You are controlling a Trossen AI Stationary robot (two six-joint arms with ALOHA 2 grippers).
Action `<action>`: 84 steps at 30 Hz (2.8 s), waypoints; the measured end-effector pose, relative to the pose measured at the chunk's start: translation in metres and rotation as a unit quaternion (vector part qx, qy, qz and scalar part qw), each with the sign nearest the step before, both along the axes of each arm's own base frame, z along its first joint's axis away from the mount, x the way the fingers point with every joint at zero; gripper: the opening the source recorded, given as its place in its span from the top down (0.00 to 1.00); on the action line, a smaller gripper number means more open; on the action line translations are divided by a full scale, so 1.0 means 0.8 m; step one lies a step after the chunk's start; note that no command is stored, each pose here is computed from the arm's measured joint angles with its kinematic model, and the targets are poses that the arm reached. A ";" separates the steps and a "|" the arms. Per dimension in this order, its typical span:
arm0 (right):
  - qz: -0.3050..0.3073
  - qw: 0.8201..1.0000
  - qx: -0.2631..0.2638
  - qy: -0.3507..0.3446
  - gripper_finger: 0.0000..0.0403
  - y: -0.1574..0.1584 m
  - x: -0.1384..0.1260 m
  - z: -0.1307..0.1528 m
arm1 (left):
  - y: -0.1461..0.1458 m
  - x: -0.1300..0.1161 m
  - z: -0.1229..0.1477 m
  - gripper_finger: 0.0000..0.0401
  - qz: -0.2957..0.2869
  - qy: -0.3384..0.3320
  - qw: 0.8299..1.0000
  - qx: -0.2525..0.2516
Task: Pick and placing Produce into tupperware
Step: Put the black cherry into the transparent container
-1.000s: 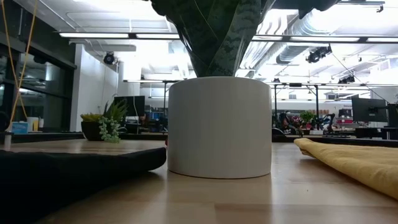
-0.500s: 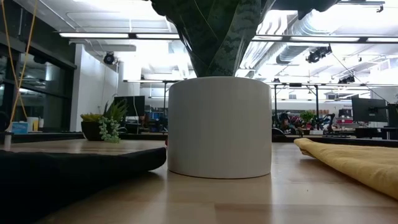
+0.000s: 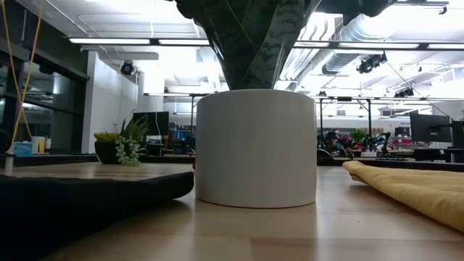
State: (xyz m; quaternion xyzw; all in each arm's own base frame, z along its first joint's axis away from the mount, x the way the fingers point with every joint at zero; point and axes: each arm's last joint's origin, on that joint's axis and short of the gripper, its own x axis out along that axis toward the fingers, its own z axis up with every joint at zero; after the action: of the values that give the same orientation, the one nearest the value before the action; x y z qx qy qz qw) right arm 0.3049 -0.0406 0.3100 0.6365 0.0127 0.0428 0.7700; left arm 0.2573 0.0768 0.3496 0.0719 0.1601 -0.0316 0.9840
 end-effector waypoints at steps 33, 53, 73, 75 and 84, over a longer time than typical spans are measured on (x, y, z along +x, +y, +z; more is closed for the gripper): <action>0.011 1.000 0.003 -0.007 0.74 -0.001 0.012 -0.010 | 0.000 0.000 -0.001 0.70 0.001 0.003 1.000 0.000; 0.011 1.000 -0.002 -0.007 0.82 -0.001 0.012 -0.010 | 0.000 0.000 -0.001 0.70 0.005 0.004 1.000 0.002; 0.011 1.000 -0.007 -0.012 0.82 -0.001 0.012 -0.009 | 0.002 0.005 -0.007 0.70 0.007 0.014 1.000 -0.004; 0.010 1.000 -0.007 -0.013 0.82 -0.001 0.012 -0.009 | 0.002 0.005 -0.006 0.70 0.007 0.012 1.000 -0.003; 0.011 1.000 -0.007 -0.013 0.82 -0.001 0.012 -0.009 | 0.002 0.005 -0.006 0.70 0.010 0.012 1.000 -0.001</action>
State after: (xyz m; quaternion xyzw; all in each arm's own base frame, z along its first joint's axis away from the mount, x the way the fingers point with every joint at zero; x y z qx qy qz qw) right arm 0.3142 -0.0413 0.3030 0.6303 0.0100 0.0589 0.7741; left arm 0.2610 0.0786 0.3445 0.0691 0.1727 -0.0232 0.9823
